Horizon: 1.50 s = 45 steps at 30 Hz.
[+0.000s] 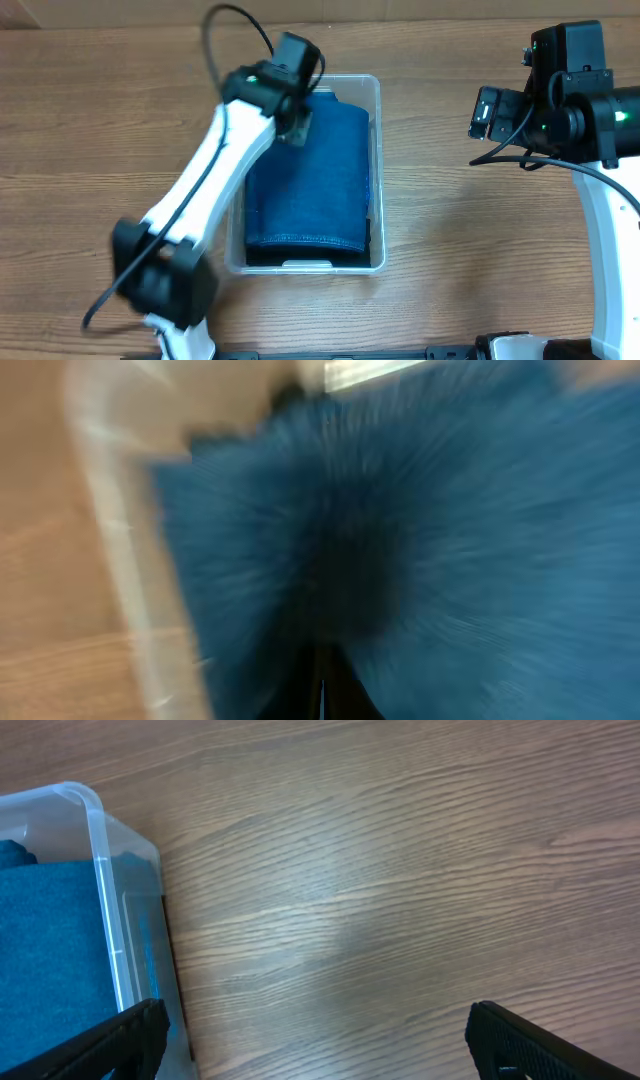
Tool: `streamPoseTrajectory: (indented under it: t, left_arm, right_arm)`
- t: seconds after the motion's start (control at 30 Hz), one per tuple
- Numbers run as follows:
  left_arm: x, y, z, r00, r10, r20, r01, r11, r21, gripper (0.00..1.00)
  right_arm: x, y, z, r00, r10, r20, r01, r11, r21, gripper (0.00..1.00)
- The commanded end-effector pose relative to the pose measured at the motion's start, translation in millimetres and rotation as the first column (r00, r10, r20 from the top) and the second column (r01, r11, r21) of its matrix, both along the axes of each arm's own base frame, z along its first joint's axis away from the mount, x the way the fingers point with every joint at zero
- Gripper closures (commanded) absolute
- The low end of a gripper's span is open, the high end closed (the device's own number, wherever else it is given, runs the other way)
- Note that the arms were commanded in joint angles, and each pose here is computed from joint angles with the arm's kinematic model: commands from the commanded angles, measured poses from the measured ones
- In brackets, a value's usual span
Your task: Pack container
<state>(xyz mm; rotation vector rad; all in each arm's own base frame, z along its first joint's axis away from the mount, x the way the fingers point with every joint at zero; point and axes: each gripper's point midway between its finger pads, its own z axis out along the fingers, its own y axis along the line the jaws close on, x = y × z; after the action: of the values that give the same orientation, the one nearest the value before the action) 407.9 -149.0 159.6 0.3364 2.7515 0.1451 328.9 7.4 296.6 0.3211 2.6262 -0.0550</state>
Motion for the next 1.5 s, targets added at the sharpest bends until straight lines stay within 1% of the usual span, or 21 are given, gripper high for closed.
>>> streamPoseTrajectory:
  t: [0.0,0.1,0.2,0.27,0.37,0.47,0.57,0.63,0.73,0.87,0.9,0.97,1.0,1.07,1.13,1.17,1.2,1.23,1.33,1.4,1.47]
  left_arm:
    - [-7,24,-83,0.969,0.085,-0.23,-0.061,0.992,0.111,0.96]
    - [-29,43,-139,0.897,0.162,-0.411,-0.091,0.978,0.188,0.96]
    - [-41,56,-149,0.858,0.196,-0.475,-0.101,0.971,0.217,0.96]
    - [-37,55,-126,0.878,0.197,-0.436,-0.12,0.973,0.197,0.96]
    - [-42,39,-58,0.93,0.153,-0.335,-0.128,0.987,0.095,0.96]
    - [-76,6,11,0.963,0.083,-0.258,-0.099,0.994,-0.053,0.96]
    - [-109,-14,31,0.967,0.037,-0.253,-0.054,0.997,-0.062,0.96]
    - [-129,-23,17,0.952,0.009,-0.306,-0.019,0.999,-0.027,0.96]
    - [-168,-13,-31,0.9,0.071,-0.43,-0.041,0.996,0.078,0.96]
    - [-196,10,-97,0.858,0.128,-0.497,-0.063,0.987,0.145,0.92]
    - [-197,14,-108,0.858,0.129,-0.497,-0.064,0.987,0.145,0.91]
    - [-191,18,-116,0.867,0.082,-0.492,-0.023,0.992,0.124,0.96]
    - [-178,20,-106,0.885,0.078,-0.459,-0.019,0.991,0.133,0.96]
    - [-148,20,-69,0.94,0.076,-0.331,-0.025,0.987,0.156,0.96]
    - [-108,14,14,0.995,0.074,-0.073,-0.069,0.996,0.063,0.96]
    - [-99,16,39,0.996,0.09,0.001,-0.09,0.996,0.018,0.89]
    - [-90,25,73,0.987,0.13,0.097,-0.126,0.991,-0.046,0.55]
    - [-80,52,114,0.95,0.231,0.211,-0.205,0.969,-0.14,0.0]
    - [-71,126,145,0.82,0.491,0.295,-0.429,0.867,-0.253,0.0]
    - [-71,171,138,0.749,0.609,0.26,-0.553,0.791,-0.261,0.0]
    - [-73,174,125,0.829,0.534,0.167,-0.475,0.829,-0.296,0.0]
  right_arm:
    - [-2,-1,4,1.0,-0.004,0.012,0.004,1.0,0.0,0.0]
    - [-2,0,3,1.0,0.001,0.011,-0.001,1.0,0.007,0.0]
    - [-2,1,3,1.0,0.001,0.01,-0.001,1.0,0.009,0.0]
    - [-2,1,3,1.0,0.001,0.012,-0.001,1.0,0.009,0.0]
    - [-1,1,3,1.0,0.001,0.012,-0.001,1.0,0.009,0.0]
    - [-1,1,3,1.0,0.001,0.013,-0.001,1.0,0.009,0.0]
    - [-1,1,3,1.0,0.001,0.013,-0.001,1.0,0.009,0.0]
    - [-1,1,3,1.0,0.001,0.013,-0.001,1.0,0.009,0.0]
    - [-1,1,3,1.0,0.001,0.013,-0.001,1.0,0.009,0.0]
    - [-1,1,4,1.0,0.001,0.015,-0.001,1.0,0.009,0.0]
    - [-1,1,4,1.0,0.001,0.015,-0.001,1.0,0.009,0.0]
    - [-1,1,4,1.0,0.001,0.015,-0.001,1.0,0.01,0.0]
    - [-1,1,4,1.0,0.001,0.014,-0.001,1.0,0.01,0.0]
    - [0,4,4,1.0,0.01,0.016,-0.01,1.0,0.028,0.0]
    - [3,5,6,0.999,0.011,0.034,-0.012,0.999,0.032,0.0]
    - [7,5,8,0.999,0.011,0.052,-0.013,0.999,0.033,0.0]
    - [13,11,11,0.997,0.025,0.077,-0.029,0.998,0.059,0.0]
    - [26,31,20,0.98,0.135,0.143,-0.151,0.982,0.109,0.0]
    - [62,41,30,0.948,0.189,0.257,-0.221,0.97,0.101,0.0]
    - [73,42,13,0.953,0.214,0.216,-0.237,0.968,0.085,0.0]
    - [69,40,1,0.963,0.212,0.164,-0.228,0.97,0.087,0.0]
